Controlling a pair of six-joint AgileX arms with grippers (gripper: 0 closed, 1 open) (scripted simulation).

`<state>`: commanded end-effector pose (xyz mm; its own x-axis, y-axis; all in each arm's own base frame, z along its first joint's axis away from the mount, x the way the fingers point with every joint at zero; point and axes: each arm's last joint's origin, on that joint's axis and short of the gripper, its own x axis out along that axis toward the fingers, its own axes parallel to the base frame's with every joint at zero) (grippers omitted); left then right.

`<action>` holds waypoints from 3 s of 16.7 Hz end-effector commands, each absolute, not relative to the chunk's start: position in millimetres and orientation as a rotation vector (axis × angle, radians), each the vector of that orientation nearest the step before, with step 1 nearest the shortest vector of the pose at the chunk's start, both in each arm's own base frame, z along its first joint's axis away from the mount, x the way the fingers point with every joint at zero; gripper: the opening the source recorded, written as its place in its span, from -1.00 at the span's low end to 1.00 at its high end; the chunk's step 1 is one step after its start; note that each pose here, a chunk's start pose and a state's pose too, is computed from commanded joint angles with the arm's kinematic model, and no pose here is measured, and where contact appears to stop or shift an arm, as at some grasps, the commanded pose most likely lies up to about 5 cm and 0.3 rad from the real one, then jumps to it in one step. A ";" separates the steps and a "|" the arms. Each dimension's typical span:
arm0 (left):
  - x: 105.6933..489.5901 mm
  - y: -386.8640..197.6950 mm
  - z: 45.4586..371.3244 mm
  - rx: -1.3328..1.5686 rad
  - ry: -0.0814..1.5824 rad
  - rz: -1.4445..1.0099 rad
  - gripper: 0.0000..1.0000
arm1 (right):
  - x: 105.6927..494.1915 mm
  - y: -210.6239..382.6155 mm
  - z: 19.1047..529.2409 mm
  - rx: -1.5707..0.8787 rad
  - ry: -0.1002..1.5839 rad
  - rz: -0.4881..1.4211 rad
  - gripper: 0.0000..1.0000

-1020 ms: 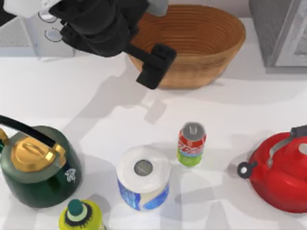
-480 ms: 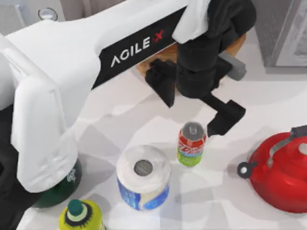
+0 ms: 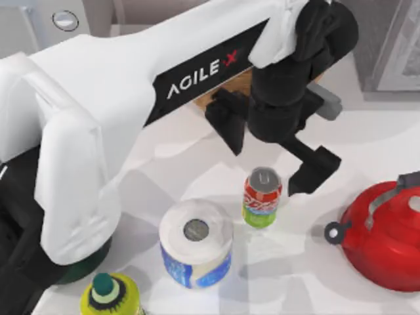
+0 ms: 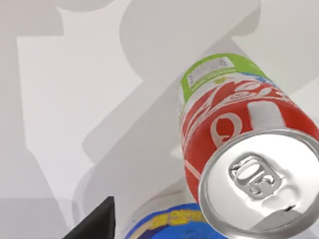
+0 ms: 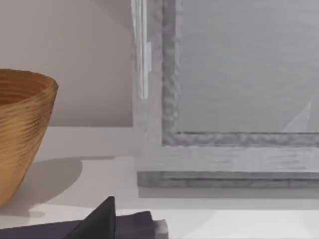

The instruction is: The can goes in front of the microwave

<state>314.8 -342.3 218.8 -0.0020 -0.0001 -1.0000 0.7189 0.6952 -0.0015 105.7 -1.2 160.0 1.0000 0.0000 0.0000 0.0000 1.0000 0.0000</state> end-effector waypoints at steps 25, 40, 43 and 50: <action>313.1 -343.6 160.1 0.629 1.479 -0.630 -0.96 | 105.7 -1.2 160.0 0.000 0.000 0.000 1.00; 314.3 -343.3 189.9 0.629 1.487 -0.626 -1.00 | 105.7 -1.2 160.0 0.000 0.000 0.000 1.00; 313.4 -343.3 200.1 0.629 1.480 -0.631 -1.00 | 105.7 -1.2 160.0 0.000 0.000 0.000 1.00; 340.2 -306.8 214.1 0.489 1.505 -0.499 -1.00 | 105.7 -1.2 160.0 0.000 0.000 0.000 1.00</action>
<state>340.2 -306.8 214.1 0.0058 -0.0086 -0.9999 0.5905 0.8070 -0.0036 105.7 -1.2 160.0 1.0000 0.0000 0.0000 0.0000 1.0000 0.0000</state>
